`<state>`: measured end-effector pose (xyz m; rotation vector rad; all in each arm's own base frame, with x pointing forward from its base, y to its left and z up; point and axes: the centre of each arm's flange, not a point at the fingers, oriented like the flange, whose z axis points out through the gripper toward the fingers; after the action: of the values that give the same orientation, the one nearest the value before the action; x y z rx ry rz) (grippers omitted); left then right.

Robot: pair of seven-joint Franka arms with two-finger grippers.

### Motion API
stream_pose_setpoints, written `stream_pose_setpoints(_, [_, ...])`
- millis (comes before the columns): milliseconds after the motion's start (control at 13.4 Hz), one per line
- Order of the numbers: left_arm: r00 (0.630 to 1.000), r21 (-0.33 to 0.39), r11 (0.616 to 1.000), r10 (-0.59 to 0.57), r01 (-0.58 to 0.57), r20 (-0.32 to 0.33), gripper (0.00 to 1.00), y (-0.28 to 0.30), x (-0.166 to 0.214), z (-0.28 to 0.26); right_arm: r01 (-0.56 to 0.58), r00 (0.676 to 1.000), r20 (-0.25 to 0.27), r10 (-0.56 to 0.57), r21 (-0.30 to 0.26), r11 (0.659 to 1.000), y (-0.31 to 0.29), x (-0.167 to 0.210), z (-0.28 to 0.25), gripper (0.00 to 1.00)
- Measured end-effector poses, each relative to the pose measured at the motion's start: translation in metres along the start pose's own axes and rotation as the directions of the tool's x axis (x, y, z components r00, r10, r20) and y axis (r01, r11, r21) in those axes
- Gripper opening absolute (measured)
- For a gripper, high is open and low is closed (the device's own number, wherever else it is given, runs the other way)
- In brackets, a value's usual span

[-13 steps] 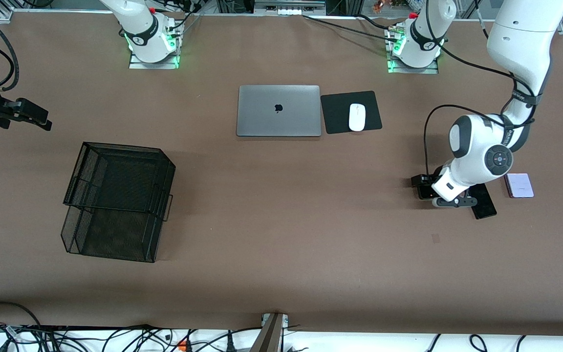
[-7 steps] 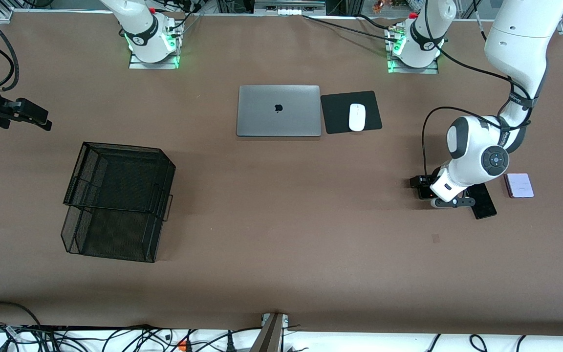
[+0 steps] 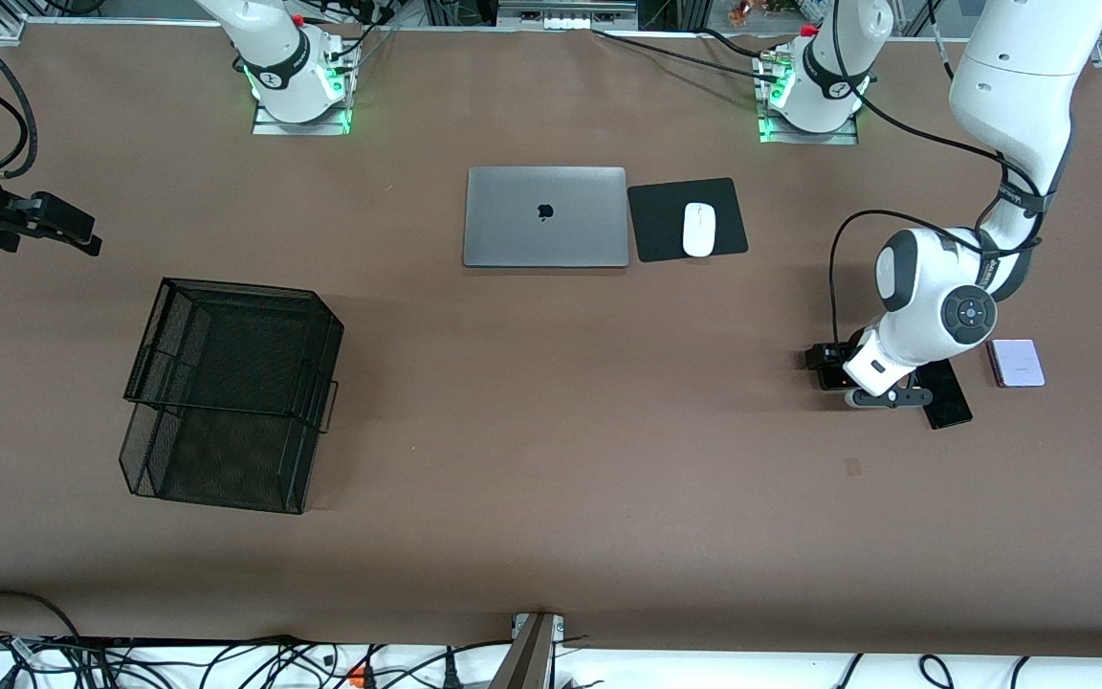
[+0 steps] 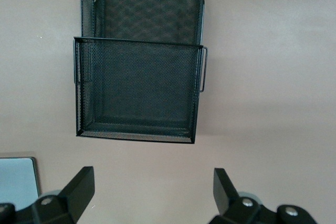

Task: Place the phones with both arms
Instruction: 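Close the left gripper on the flip phone and lift it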

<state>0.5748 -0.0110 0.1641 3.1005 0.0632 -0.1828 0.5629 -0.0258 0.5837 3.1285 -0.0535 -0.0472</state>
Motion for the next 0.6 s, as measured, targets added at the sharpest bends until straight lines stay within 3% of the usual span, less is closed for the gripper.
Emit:
stream_pose_setpoints(447, [1.000, 0.004, 1.000, -0.003, 0.003, 0.004, 0.96, -0.0024, 0.0014, 0.0057, 0.000, 1.000, 0.000, 0.000, 0.000, 1.000, 0.0000, 0.0000, 0.0000, 1.00])
stream_pose_setpoints(596, [1.000, 0.002, 1.000, -0.006, 0.006, 0.000, 0.81, -0.0012, 0.0039, -0.0013, 0.000, 1.000, 0.000, 0.000, 0.000, 1.000, 0.0000, 0.0000, 0.0000, 1.00])
